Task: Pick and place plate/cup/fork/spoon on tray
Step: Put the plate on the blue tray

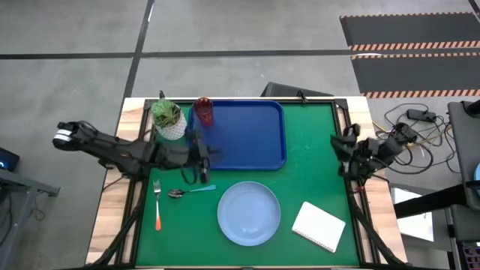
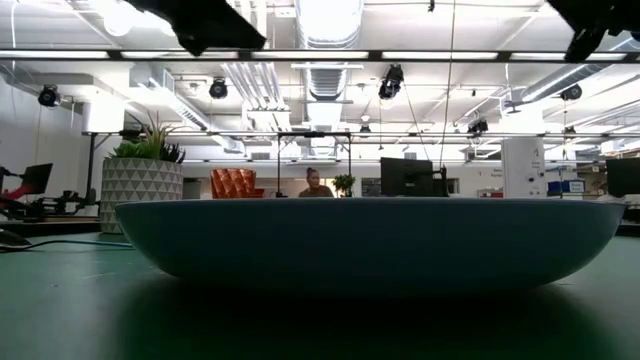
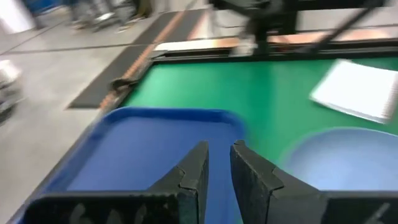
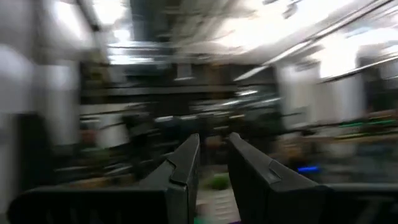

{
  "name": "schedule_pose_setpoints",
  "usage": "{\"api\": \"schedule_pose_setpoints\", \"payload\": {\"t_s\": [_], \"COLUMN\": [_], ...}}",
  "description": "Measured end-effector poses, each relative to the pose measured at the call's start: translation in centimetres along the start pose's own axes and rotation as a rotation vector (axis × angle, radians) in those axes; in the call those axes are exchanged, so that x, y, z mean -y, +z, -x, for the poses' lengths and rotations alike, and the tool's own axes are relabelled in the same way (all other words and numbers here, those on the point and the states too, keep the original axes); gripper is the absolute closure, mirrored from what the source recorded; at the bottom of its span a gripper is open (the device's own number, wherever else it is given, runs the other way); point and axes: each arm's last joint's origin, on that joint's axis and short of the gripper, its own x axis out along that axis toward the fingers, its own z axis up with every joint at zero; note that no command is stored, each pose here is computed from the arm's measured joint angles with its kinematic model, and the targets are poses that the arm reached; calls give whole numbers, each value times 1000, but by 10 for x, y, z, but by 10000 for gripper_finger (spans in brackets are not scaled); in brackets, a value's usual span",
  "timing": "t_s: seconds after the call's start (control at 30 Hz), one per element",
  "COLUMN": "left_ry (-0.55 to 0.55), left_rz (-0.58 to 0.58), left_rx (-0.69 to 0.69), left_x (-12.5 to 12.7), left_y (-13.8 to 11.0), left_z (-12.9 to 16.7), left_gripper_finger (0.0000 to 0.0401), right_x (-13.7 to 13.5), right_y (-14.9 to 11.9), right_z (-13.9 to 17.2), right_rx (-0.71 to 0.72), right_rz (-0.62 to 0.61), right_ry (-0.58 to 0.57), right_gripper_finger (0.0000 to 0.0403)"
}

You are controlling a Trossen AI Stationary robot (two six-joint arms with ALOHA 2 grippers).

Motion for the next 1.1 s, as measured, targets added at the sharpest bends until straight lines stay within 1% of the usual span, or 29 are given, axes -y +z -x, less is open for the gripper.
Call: {"api": "schedule_pose_setpoints", "payload": {"t_s": [0.07,0.13,0.27,0.37,0.5,0.6,0.7,0.8,0.87,0.9,0.97,1.0,1.1], "left_ry": [-67,-125,-205,-236,-262,-259,-255,-252,-252,-251,-251,-252,-257], "left_rz": [-17,-33,-64,-17,42,77,64,27,20,18,20,21,31], "left_rx": [7,10,-4,-35,-134,-224,-276,-297,-300,-302,-301,-299,-284], "left_x": [13,23,42,54,70,81,89,94,95,95,95,94,93], "left_y": [0,-2,-7,-13,-38,-60,-73,-78,-79,-79,-79,-79,-75], "left_z": [6,11,15,14,6,0,-6,-11,-13,-13,-13,-12,-10], "left_gripper_finger": [353,353,353,353,353,353,353,353,353,353,353,353,353], "right_x": [-6,-11,-21,-30,-49,-57,-69,-83,-93,-97,-104,-108,-113], "right_y": [-6,-12,-23,-32,-59,-66,-65,-64,-57,-55,-55,-54,-48], "right_z": [0,-1,-7,-12,-19,-25,-38,-52,-66,-72,-81,-87,-104], "right_rx": [-28,-78,-178,-232,-375,-428,-457,-499,-521,-550,-655,-701,-805], "right_rz": [-102,-207,-322,-389,-364,-370,-365,-315,-280,-252,-174,-153,-140], "right_ry": [116,172,176,163,159,140,135,139,123,112,84,69,0], "right_gripper_finger": [333,333,333,333,333,333,333,334,334,333,334,334,333]}}
